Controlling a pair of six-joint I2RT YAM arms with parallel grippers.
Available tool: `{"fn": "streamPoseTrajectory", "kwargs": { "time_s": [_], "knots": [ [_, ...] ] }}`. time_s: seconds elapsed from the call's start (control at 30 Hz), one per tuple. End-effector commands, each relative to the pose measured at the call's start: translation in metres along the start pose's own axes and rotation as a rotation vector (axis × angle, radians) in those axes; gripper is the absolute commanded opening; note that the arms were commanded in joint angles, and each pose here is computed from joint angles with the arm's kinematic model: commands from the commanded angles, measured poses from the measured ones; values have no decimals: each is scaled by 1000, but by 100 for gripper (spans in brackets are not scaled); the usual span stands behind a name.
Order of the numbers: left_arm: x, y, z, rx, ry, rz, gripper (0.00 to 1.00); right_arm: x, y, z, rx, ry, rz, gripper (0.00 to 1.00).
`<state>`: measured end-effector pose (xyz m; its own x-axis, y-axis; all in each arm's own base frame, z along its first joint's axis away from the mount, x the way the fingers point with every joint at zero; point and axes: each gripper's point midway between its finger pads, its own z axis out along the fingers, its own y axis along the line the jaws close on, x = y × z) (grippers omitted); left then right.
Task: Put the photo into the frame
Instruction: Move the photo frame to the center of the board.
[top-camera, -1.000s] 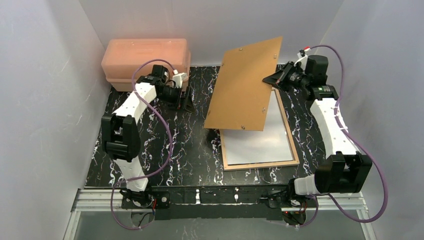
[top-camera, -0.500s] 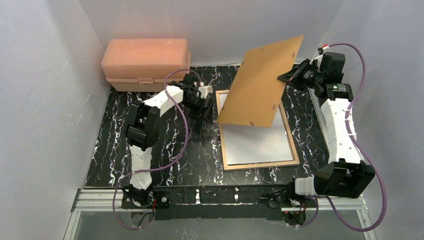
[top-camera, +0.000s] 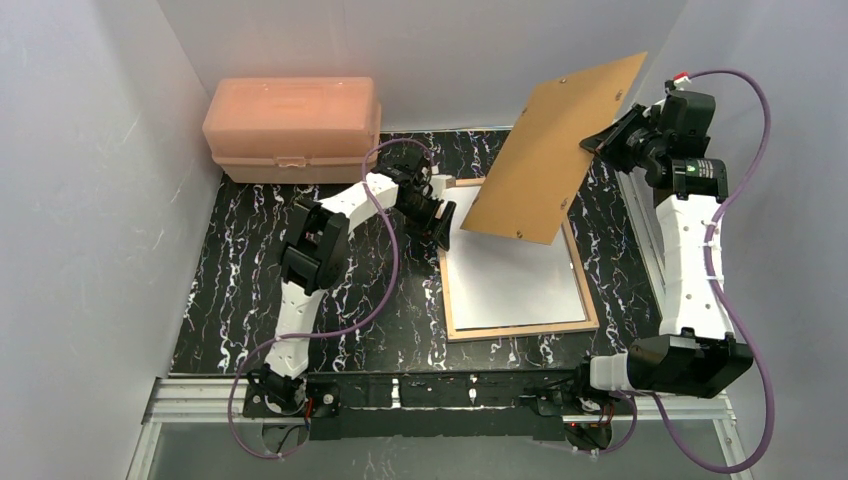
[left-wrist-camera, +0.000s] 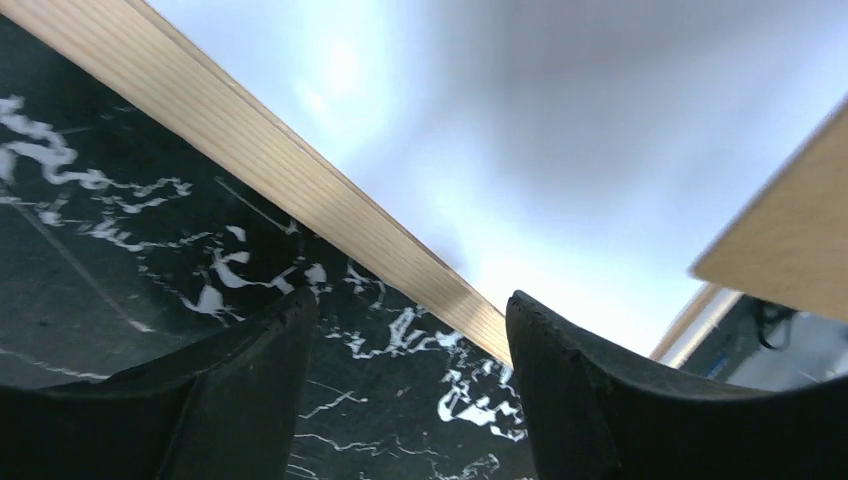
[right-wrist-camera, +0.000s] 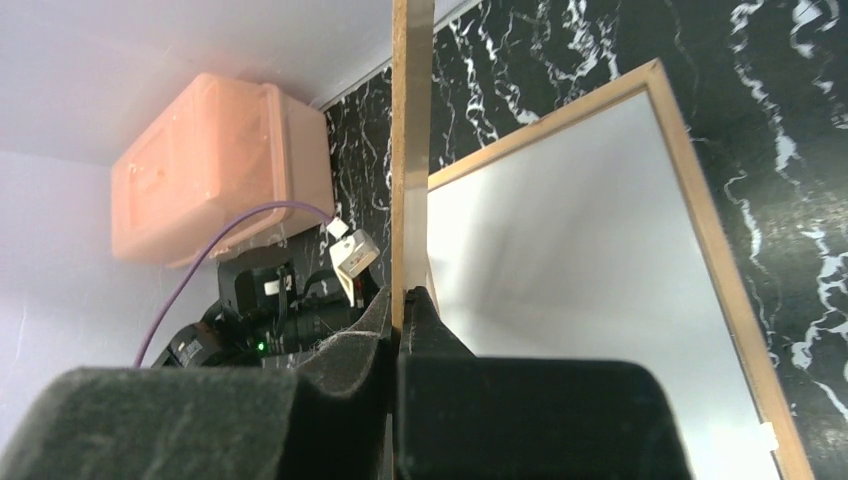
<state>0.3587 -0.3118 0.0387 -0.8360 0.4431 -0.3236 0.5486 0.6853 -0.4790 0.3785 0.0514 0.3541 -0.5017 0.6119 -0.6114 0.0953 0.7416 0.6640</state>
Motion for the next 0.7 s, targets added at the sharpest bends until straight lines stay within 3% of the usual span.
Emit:
{"fn": "streamPoseTrajectory", "kwargs": {
  "time_s": [0.0,0.27,0.67],
  "knots": [
    [-4,11,5,-78,3,25,65,-43,30,-35,-45,-183,-66,1],
    [-3,19,6,-117,2,49,53,-36,31,-31,-71,-160,-43,1],
    [2,11,20,-94,19,49,52,-32,28,-29,-77,-151,-31,1]
  ]
}}
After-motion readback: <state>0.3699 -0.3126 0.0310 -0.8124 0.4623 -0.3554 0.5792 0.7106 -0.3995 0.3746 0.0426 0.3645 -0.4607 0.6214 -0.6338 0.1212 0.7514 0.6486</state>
